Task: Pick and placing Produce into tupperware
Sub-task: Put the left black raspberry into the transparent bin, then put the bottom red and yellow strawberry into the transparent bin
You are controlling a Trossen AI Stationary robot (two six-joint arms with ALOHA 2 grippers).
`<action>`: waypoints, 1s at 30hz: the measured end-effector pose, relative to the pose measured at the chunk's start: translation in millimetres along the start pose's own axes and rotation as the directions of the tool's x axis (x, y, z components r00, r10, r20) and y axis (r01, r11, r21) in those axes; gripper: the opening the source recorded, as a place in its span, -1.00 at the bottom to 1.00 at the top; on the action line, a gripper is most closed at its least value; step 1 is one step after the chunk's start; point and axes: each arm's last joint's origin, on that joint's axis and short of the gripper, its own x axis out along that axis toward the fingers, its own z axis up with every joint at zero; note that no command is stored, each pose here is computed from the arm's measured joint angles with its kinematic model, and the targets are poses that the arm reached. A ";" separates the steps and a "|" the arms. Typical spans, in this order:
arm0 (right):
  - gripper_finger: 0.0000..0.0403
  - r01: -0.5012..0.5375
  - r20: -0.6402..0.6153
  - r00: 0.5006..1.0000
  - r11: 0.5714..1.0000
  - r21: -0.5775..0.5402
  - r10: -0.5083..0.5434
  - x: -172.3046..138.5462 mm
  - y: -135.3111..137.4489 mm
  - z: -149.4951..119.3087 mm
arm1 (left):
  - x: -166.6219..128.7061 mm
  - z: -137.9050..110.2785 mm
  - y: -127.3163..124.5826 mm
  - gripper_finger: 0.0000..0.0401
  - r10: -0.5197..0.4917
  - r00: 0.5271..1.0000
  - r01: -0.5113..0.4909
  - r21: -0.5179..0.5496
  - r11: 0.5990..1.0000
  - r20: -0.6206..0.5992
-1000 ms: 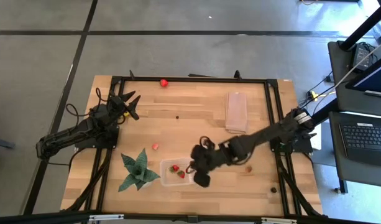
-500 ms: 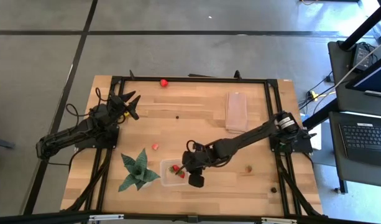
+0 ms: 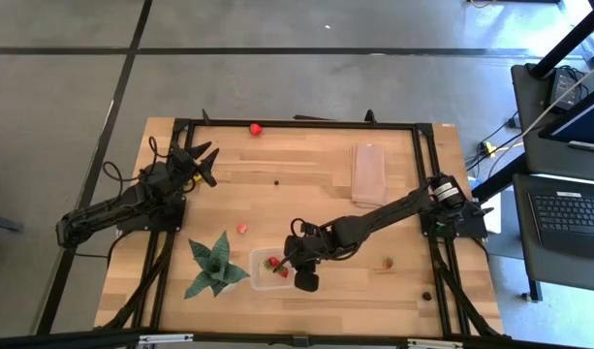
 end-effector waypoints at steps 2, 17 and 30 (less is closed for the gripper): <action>-0.30 0.000 0.000 1.000 1.000 -0.001 0.000 0.0 0.0 0.0 | 0.0 0.0 0.0 -0.22 0.000 1.000 0.000 0.000 1.000 0.000; 0.03 0.036 -0.031 0.999 0.999 0.006 -0.036 -41.1 -0.5 5.4 | 0.0 0.0 0.0 -0.22 0.000 1.000 0.000 0.000 1.000 0.000; 0.04 0.212 -0.150 0.961 0.969 -0.128 -0.231 -165.6 33.2 -69.4 | 0.0 0.0 0.0 -0.22 0.000 1.000 0.000 0.001 1.000 0.000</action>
